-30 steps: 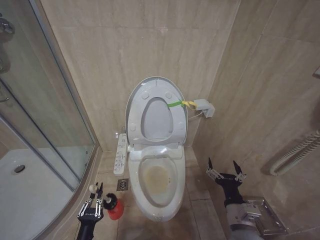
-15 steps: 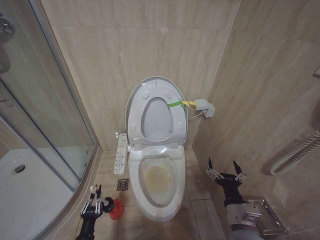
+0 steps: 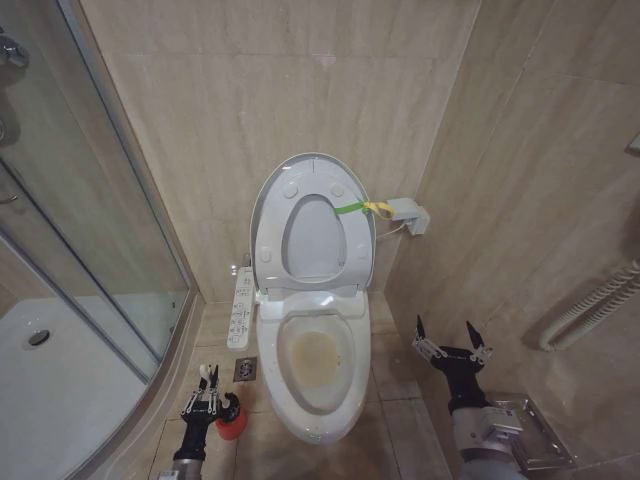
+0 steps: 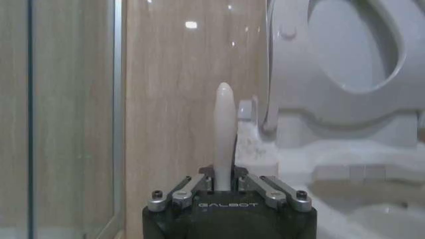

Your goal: Open the toilet lid, clean the toilet bowl with a toilet brush, close the toilet lid, and flush.

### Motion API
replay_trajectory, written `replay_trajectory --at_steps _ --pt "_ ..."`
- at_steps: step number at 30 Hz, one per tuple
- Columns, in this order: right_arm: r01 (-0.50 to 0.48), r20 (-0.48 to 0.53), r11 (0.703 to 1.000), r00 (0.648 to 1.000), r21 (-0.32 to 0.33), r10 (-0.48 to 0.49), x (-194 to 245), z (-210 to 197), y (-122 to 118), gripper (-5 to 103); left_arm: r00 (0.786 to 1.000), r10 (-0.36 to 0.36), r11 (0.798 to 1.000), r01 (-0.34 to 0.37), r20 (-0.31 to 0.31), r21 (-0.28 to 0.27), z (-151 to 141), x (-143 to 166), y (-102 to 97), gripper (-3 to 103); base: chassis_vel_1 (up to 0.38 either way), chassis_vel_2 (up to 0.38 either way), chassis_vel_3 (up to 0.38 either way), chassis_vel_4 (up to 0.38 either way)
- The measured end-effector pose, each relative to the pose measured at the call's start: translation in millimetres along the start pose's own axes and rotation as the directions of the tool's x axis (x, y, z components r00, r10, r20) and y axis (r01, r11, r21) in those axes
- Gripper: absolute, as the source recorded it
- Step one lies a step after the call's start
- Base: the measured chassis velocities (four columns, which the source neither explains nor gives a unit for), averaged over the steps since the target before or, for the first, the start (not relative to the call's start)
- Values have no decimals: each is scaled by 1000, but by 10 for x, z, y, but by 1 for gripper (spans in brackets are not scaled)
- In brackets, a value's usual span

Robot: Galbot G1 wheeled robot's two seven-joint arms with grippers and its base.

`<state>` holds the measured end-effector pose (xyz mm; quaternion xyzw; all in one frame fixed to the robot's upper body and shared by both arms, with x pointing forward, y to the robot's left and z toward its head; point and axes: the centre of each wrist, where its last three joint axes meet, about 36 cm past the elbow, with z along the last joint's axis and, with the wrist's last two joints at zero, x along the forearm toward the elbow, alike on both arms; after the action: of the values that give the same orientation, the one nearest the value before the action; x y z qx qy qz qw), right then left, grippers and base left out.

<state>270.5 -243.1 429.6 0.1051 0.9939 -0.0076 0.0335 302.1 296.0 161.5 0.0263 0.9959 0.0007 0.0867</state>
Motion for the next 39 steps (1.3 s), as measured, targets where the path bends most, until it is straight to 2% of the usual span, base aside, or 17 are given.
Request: replay_trajectory --at_steps 3,12,23,29,39 --pt "0 0 1000 1000 0 0 0 0 0 100 999 -6 1000 5 -31 -9 98 12 97 17 0 0 0 0" --pt "0 0 1000 1000 0 0 0 0 0 100 997 2 1000 -3 -77 -24 279 -50 175 17 0 0 0 0" --pt "0 0 1000 1000 0 0 0 0 0 100 997 29 998 -33 -75 -50 354 -352 278 17 0 0 0 0" --pt "0 0 1000 1000 0 0 0 0 0 100 996 41 998 -44 -81 -36 416 -487 230 17 0 0 0 0" --pt "0 0 1000 1000 0 0 0 0 0 100 990 56 998 -61 -127 -36 557 -486 241 17 0 0 0 0"
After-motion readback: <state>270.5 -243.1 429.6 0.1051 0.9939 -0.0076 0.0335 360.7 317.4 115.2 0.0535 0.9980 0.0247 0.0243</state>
